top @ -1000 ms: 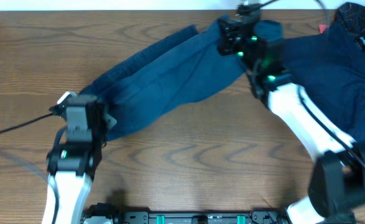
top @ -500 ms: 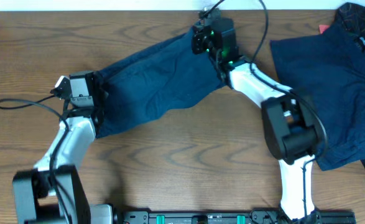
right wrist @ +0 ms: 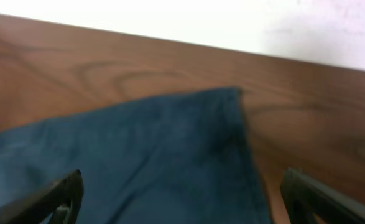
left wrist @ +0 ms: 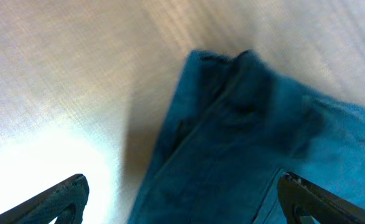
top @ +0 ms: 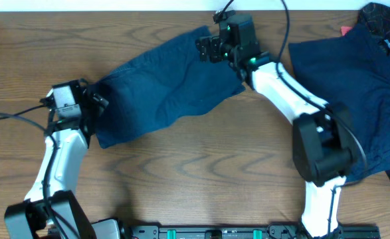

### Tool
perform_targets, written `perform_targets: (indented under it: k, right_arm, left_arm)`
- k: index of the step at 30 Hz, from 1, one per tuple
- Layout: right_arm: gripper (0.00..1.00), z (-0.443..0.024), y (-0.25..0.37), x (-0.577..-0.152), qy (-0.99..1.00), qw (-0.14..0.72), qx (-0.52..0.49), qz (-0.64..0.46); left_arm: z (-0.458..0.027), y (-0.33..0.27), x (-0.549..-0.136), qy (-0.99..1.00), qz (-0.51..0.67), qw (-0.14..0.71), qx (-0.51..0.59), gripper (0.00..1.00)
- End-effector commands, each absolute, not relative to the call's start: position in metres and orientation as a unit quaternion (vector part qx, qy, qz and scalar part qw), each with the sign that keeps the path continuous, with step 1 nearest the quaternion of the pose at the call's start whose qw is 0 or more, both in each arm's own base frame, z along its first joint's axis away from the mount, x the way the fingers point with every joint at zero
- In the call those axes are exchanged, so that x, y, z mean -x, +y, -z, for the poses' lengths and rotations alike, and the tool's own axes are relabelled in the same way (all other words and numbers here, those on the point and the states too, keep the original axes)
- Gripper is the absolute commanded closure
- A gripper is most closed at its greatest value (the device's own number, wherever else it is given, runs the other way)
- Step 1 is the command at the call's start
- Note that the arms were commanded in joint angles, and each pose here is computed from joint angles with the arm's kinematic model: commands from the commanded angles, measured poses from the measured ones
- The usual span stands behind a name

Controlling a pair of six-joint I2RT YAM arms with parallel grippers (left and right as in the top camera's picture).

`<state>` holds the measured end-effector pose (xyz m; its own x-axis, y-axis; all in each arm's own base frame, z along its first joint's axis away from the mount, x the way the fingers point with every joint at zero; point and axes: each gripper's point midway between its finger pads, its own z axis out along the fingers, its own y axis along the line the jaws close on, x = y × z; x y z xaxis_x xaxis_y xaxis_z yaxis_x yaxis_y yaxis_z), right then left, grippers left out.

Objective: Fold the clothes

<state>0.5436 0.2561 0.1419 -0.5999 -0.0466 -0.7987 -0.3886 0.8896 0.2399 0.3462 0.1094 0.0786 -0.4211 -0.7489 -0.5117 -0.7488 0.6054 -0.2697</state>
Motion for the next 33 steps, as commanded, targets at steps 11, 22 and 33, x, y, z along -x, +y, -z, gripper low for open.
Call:
perform_targets:
  k: [11,22,33]
  right_arm:
    - [0.01,-0.107,0.285,-0.476,0.916,0.292,0.172,-0.217]
    - [0.48,-0.102,0.283,-0.471,0.915,0.286,0.198,-0.203]
    - [0.99,-0.100,0.309,-0.450,0.896,0.276,0.274,-0.215]
  left_arm:
    - [-0.007,0.078,-0.346,0.898,0.078,0.189,0.389,0.02]
    - [0.009,0.052,-0.335,0.913,0.132,0.134,0.361,0.94]
    - [-0.102,0.044,-0.305,0.917,0.129,0.167,0.339,0.94]
